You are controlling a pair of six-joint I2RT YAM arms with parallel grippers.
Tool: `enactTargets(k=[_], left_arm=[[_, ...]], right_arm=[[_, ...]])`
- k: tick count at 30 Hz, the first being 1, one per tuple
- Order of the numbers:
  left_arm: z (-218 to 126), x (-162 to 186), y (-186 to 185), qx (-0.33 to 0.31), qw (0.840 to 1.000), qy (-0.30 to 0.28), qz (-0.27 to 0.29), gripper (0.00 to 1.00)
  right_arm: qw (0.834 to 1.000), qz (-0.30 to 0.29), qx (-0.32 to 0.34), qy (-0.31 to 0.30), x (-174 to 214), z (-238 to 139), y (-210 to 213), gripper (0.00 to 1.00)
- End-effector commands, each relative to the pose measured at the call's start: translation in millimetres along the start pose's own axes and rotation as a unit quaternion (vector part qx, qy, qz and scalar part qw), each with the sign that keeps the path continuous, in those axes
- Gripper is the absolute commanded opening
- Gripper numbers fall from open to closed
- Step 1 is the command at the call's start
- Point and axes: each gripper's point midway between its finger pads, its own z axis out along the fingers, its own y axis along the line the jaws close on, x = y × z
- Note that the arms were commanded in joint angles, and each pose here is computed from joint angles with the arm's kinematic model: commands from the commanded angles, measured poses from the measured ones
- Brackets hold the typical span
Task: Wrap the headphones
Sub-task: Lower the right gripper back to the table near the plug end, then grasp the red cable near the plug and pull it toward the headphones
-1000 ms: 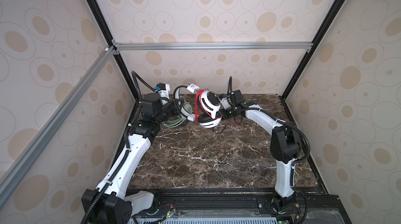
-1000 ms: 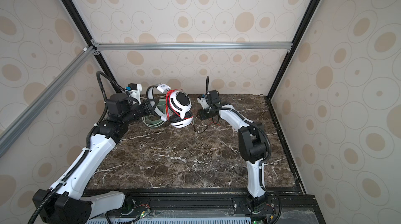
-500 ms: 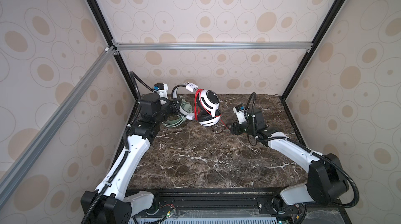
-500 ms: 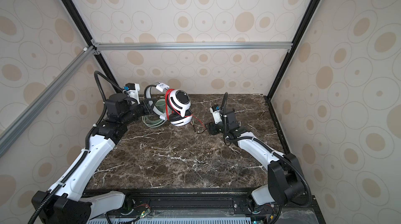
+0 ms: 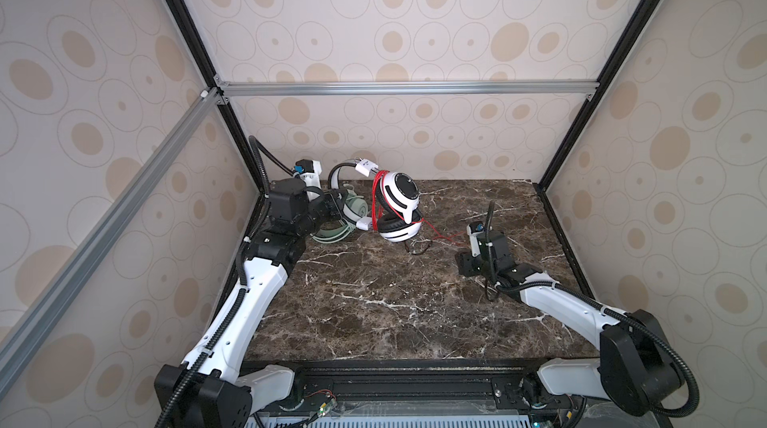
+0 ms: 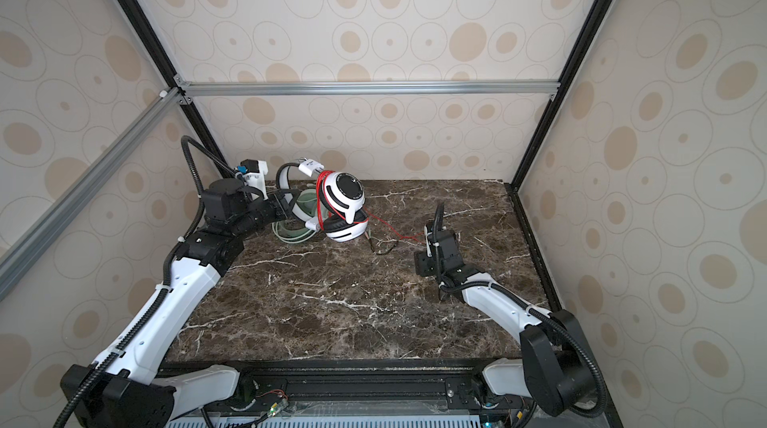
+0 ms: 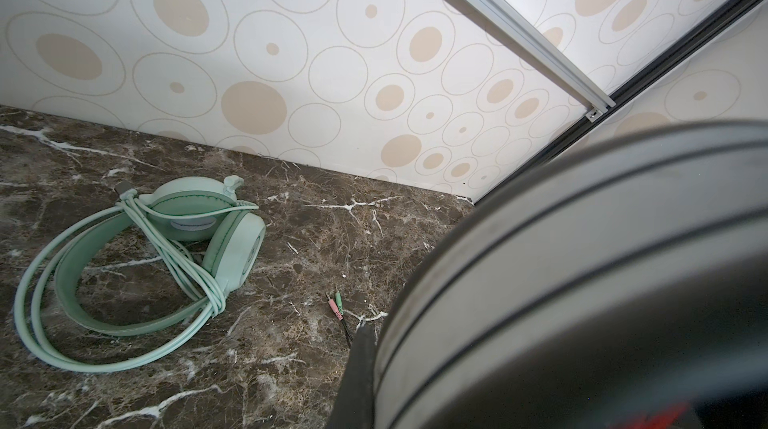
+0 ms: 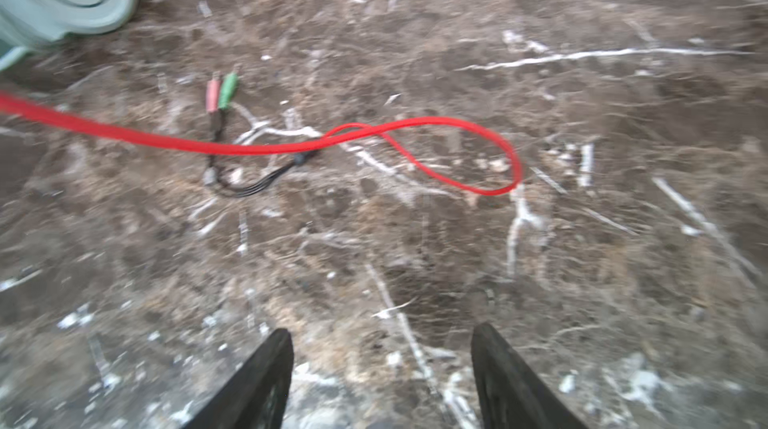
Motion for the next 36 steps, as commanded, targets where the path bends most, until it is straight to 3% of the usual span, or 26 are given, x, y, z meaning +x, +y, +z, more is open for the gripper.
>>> enactTargets(k=[1,7,16,18,21,23,31,36], left_arm=[[-14,-32,-24,0.036,0.998,-0.05,0.006,0.0],[-14,-32,-24,0.036,0.998,-0.05,0.005,0.0],[-13,-32,-23,0.034,0.998,-0.049,0.006,0.0],[-13,-32,-22,0.032,0.998,-0.049,0.007,0.0],[-11,-31,-20,0.029,0.998,-0.047,0.006,0.0],[-10,-31,-20,0.03,0.998,-0.046,0.006,0.0],[-8,-31,-16,0.025,0.999,-0.046,0.004,0.0],[-10,-32,-17,0.027,0.999,-0.047,0.005,0.0]], right_arm=[[0.997,0.044,0.055,0.006,-4,12,-26,0.71],[0.995,0.085,0.054,0.018,-21,61,-45,0.7],[0.997,0.066,-0.002,-0.034,-77,132,-25,0.61],[0.997,0.068,-0.018,-0.038,-86,146,-18,0.5],[0.994,0.07,-0.063,-0.047,-102,157,0,0.18],[0.992,0.066,-0.097,-0.049,-113,163,18,0.08],[0.977,-0.046,-0.203,-0.034,-136,172,123,0.06],[0.939,-0.097,-0.33,-0.02,-116,152,167,0.09]])
